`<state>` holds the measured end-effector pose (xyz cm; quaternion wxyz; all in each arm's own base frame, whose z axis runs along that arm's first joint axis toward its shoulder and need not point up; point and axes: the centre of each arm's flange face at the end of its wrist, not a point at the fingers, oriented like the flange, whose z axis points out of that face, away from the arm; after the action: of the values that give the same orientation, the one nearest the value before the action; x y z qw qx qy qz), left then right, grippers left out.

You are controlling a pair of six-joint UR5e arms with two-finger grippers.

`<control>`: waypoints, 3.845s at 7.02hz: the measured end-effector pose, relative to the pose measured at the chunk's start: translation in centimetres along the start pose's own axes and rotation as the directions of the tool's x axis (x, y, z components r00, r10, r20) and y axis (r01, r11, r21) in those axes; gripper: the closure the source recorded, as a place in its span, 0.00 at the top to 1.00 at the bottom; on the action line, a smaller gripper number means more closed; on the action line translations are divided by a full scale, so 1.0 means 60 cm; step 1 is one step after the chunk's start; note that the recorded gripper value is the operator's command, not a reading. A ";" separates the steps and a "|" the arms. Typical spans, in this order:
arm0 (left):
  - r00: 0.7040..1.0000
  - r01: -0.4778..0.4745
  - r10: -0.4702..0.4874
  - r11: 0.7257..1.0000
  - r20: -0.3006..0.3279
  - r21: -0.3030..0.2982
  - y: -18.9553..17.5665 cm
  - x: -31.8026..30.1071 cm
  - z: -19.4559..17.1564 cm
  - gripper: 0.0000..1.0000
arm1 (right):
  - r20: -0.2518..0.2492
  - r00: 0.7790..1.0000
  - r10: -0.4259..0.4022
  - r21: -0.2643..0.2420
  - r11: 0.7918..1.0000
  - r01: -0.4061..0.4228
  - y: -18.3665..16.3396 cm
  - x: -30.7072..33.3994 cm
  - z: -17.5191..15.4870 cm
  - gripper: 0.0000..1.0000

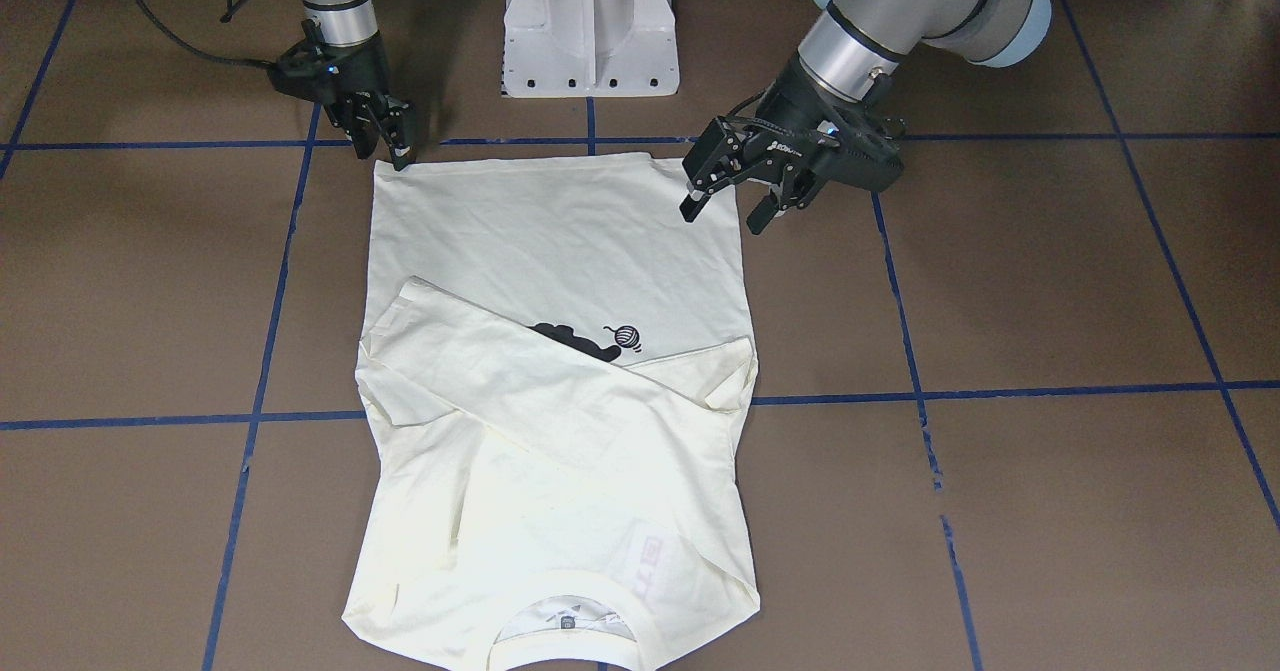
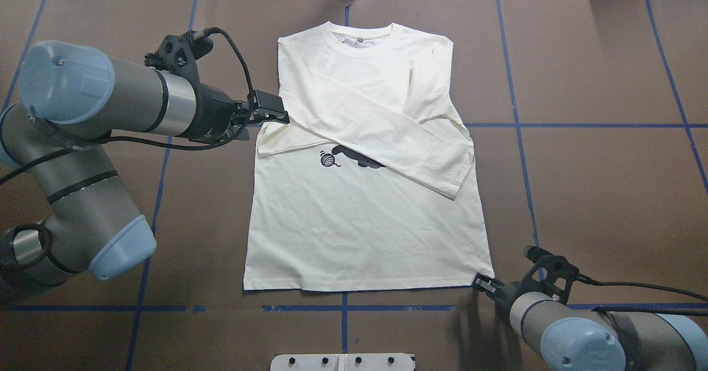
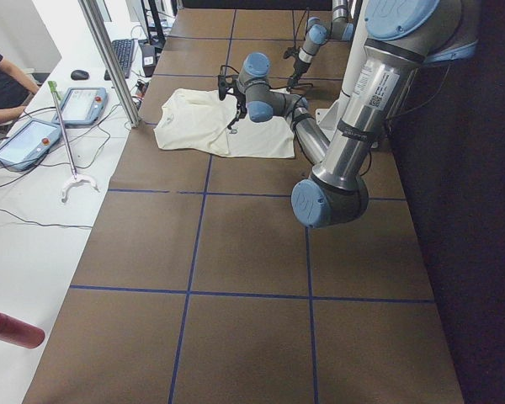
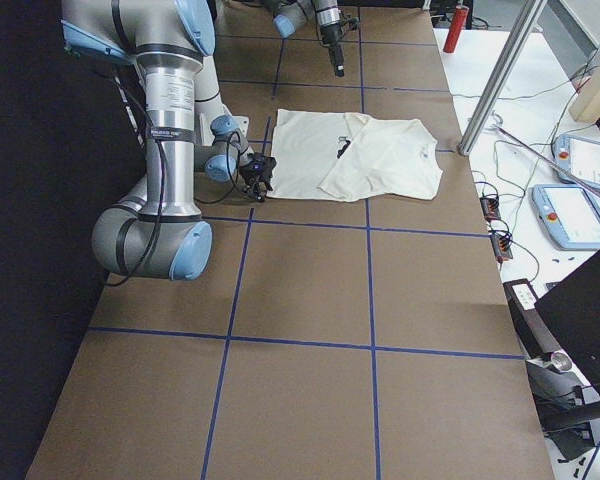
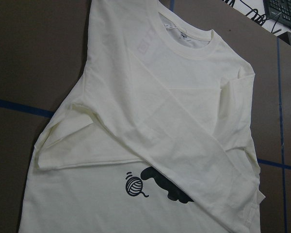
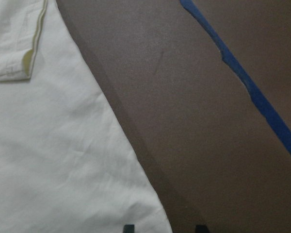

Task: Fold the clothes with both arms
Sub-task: 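Release the sleeve with the left gripper while the right gripper moves to the hem corner, then position both grippers at the hem corners nearest the robot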

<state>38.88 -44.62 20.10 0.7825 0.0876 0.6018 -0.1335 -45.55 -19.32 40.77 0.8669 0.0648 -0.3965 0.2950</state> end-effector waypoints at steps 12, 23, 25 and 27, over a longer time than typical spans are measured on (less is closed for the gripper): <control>0.875 0.164 -0.184 0.983 0.449 0.082 0.335 -0.145 0.115 0.70 | 0.049 0.999 0.023 -0.008 1.000 -0.022 -0.036 -0.026 -0.047 0.00; 0.859 0.146 -0.131 0.989 0.495 0.009 0.411 -0.158 0.159 0.00 | 0.054 0.998 0.016 -0.013 1.000 -0.015 -0.030 -0.029 -0.047 0.00; 0.866 0.154 -0.133 0.988 0.482 -0.005 0.412 -0.144 0.153 0.00 | 0.057 0.998 0.017 -0.016 1.000 -0.016 -0.030 -0.031 -0.049 0.00; 0.881 0.171 -0.140 0.985 0.451 -0.027 0.404 -0.125 0.109 0.00 | 0.079 0.997 0.026 -0.024 0.999 -0.024 -0.033 -0.039 -0.069 0.00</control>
<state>50.70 -22.76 28.46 0.8892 -0.0200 0.4147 -0.1923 -42.96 -20.63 36.51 0.8474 0.0617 -0.4348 0.2984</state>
